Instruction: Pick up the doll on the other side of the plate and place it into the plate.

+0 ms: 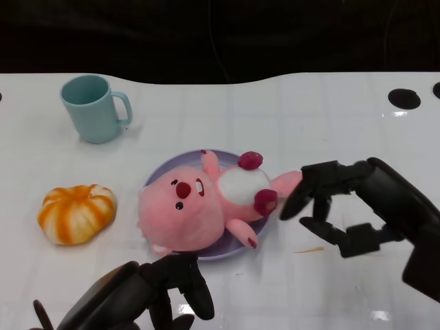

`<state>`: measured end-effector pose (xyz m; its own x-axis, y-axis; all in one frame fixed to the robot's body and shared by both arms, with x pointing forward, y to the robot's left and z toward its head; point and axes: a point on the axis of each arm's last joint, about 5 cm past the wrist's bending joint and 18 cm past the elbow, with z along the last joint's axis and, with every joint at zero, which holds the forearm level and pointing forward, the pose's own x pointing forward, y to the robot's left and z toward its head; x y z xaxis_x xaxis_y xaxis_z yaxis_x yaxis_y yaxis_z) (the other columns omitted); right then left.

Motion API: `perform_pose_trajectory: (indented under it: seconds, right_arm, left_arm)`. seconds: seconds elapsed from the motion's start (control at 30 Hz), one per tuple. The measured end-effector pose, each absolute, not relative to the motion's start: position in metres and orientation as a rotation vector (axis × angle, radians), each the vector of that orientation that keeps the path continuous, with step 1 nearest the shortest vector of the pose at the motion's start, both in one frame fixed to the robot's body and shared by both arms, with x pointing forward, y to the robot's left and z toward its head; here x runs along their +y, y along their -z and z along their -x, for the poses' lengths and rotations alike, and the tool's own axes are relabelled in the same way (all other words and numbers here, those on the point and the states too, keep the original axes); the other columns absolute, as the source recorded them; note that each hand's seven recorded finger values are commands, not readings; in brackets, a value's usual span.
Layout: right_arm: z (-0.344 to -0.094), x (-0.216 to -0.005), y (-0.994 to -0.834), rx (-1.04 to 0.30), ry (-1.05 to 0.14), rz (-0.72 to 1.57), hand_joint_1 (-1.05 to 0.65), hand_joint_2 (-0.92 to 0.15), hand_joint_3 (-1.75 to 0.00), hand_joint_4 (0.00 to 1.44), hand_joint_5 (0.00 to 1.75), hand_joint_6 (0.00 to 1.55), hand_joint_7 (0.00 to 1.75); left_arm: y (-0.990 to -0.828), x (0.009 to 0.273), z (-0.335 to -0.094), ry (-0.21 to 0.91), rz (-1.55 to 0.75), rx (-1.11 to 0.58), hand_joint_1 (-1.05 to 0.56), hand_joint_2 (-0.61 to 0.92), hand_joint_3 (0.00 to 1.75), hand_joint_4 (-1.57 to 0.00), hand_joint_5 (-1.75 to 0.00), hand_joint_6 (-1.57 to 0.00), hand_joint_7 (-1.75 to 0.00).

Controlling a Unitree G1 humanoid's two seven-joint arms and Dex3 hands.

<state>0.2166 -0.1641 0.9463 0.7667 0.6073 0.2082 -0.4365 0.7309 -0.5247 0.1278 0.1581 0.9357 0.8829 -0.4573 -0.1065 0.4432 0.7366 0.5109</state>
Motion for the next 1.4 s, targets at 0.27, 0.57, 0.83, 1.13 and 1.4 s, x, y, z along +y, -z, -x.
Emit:
perform_pose_trajectory:
  seconds: [0.27,0.57,0.83,1.13,1.4]
  right_arm:
    - [-0.194,-0.182,-0.946,-0.285,-0.584,0.480,0.06,-0.34,-1.40,0.87,1.64,0.85,1.23]
    - [-0.194,-0.187,-0.937,-0.215,-0.591,0.571,0.02,-0.31,-1.39,0.86,1.75,0.80,1.43]
    - [-0.199,-0.185,-0.929,-0.193,-0.612,0.615,0.00,-0.32,-1.35,0.87,1.75,0.81,1.40]
    - [-0.203,-0.185,-0.925,-0.195,-0.618,0.622,-0.02,-0.32,-1.36,0.88,1.75,0.82,1.40]
    - [-0.204,-0.185,-0.925,-0.193,-0.618,0.622,-0.02,-0.32,-1.35,0.87,1.75,0.82,1.39]
  left_arm:
    - [-0.936,0.161,-0.129,0.477,-0.534,-0.022,-0.14,0.57,1.09,-0.59,-1.75,-0.55,-1.46]
    - [-0.933,0.166,-0.129,0.457,-0.435,-0.021,-0.14,0.58,1.13,-0.63,-1.75,-0.55,-1.49]
    - [-0.931,0.172,-0.126,0.449,-0.372,0.007,-0.17,0.59,1.10,-0.61,-1.75,-0.51,-1.52]
    - [-0.932,0.173,-0.126,0.470,-0.296,0.021,-0.20,0.55,1.07,-0.64,-1.75,-0.57,-1.50]
    - [-0.933,0.175,-0.127,0.478,-0.290,0.020,-0.21,0.56,1.07,-0.64,-1.75,-0.57,-1.50]
